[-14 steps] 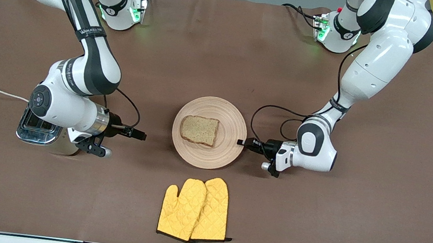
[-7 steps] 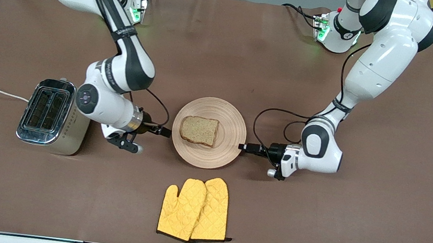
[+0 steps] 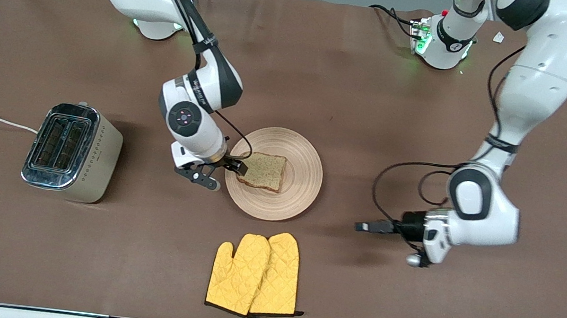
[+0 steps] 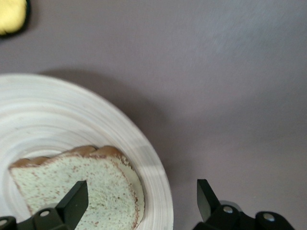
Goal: Move plate and put bread in toaster
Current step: 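Slide the plate toward the table middle while the right gripper reaches the bread, then release the plate with the left gripper while the right gripper lowers onto bread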
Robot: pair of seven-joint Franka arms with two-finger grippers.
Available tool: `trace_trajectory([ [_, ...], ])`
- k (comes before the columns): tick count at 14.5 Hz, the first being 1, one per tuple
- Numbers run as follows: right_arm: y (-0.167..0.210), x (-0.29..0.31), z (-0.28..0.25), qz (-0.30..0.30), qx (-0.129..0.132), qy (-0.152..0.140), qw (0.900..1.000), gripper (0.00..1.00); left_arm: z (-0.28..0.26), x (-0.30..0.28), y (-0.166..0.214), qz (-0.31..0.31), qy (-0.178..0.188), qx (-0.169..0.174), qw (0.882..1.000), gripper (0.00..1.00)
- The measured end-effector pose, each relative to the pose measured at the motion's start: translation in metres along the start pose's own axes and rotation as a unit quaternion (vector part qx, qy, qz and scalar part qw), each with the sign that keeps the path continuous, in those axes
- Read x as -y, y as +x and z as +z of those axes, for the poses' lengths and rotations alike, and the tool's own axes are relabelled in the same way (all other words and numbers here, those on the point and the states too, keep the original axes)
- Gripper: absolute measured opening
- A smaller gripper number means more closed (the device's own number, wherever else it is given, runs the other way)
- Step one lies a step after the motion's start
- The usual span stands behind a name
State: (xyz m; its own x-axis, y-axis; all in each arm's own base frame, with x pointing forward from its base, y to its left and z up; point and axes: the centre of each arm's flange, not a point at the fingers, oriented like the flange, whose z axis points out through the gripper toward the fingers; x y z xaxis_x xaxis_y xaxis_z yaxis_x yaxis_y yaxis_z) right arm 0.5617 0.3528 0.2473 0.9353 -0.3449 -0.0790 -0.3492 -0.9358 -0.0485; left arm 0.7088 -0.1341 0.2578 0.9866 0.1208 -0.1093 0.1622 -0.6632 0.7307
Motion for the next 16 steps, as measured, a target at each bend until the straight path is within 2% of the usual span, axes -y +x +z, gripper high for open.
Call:
trace_trajectory([
  [3,-0.015,0.011,0.006,-0.01,0.0,-0.005,1.0,0.97,-0.104,-0.004,0.015,0.029,0.082,-0.017,0.996,1.0],
  [5,-0.016,0.016,0.005,-0.011,-0.002,-0.002,1.0,0.95,-0.161,-0.019,0.01,0.049,0.146,-0.013,0.988,1.0],
  [8,-0.018,0.024,0.003,-0.01,-0.009,-0.001,1.0,0.9,-0.228,-0.07,-0.017,0.093,0.258,-0.023,0.962,1.0],
  [9,-0.019,0.025,0.004,-0.015,-0.013,-0.006,1.0,0.82,-0.246,-0.091,-0.031,0.104,0.286,-0.023,0.952,1.0],
  [10,-0.02,0.026,0.007,-0.017,-0.017,-0.011,1.0,0.72,-0.263,-0.11,-0.048,0.111,0.306,-0.019,0.945,1.0],
  [11,-0.02,0.025,0.01,-0.022,-0.02,-0.016,0.999,0.72,-0.279,-0.127,-0.064,0.115,0.32,-0.018,0.94,1.0],
  [13,-0.019,0.024,0.018,-0.026,-0.022,-0.025,0.999,0.61,-0.305,-0.153,-0.094,0.118,0.345,-0.015,0.931,1.0],
  [16,-0.019,0.023,0.027,-0.027,-0.021,-0.029,0.999,0.59,-0.337,-0.176,-0.126,0.12,0.375,-0.028,0.919,1.0],
])
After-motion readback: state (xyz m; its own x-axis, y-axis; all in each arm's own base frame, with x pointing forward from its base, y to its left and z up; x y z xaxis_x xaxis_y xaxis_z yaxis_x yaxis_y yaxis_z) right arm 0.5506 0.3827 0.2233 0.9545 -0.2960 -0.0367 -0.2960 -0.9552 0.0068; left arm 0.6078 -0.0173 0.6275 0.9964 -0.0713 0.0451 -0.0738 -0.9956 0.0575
